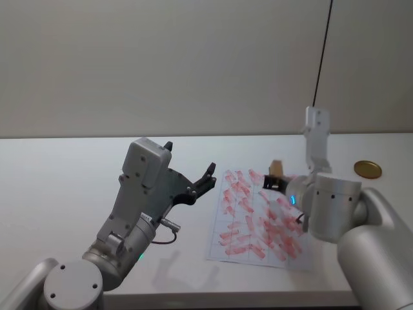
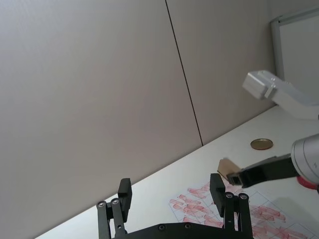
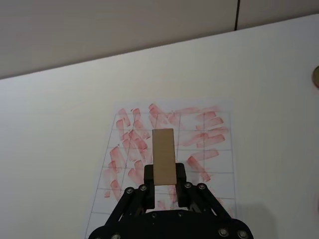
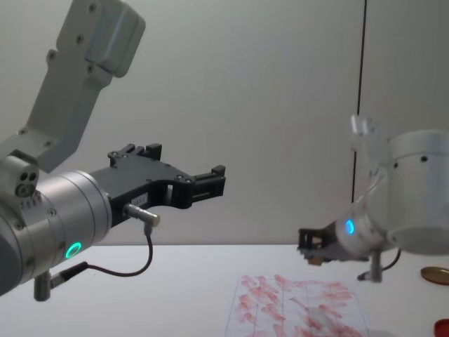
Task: Use the one hand to pick up the stamp and affix it onto the A4 paper.
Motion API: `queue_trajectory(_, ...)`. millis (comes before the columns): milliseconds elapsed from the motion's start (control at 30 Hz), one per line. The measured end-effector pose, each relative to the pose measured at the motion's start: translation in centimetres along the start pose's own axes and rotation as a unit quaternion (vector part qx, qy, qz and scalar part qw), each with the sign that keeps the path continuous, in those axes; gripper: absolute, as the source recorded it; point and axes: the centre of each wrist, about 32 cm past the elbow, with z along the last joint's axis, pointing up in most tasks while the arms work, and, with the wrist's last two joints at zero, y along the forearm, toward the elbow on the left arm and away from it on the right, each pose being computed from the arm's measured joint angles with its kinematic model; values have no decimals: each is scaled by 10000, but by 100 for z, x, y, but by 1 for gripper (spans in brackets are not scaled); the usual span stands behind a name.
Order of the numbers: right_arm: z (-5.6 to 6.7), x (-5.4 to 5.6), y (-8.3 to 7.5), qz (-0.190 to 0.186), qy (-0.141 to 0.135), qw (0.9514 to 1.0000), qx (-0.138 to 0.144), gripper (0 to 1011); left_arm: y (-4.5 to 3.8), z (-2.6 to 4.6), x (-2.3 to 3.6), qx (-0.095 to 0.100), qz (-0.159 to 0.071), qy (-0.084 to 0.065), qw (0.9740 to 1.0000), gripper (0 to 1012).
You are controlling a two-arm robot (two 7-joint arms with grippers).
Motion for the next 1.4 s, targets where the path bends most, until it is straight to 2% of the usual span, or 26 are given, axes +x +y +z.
queue_trajectory(200,82,85,-82,-176,69,9998,106,225,0,0,0,0,0,0,10000,993)
queue_trajectory(300,119,192,-125,-359,89,9992,145,225,0,0,0,0,0,0,10000,993)
queue_trajectory(333,119,192,-125,-359,89,9992,145,225,0,0,0,0,0,0,10000,993)
queue_trajectory(567,112,411,-161,-728,86,9973,97,225,0,0,0,0,0,0,10000,993)
queue_trajectory(833,32,624,-157,-1033,88,9946,-64,225,0,0,0,0,0,0,10000,993)
queue_trajectory(1400,-205,874,-77,-1349,131,9897,-461,225,0,0,0,0,0,0,10000,993)
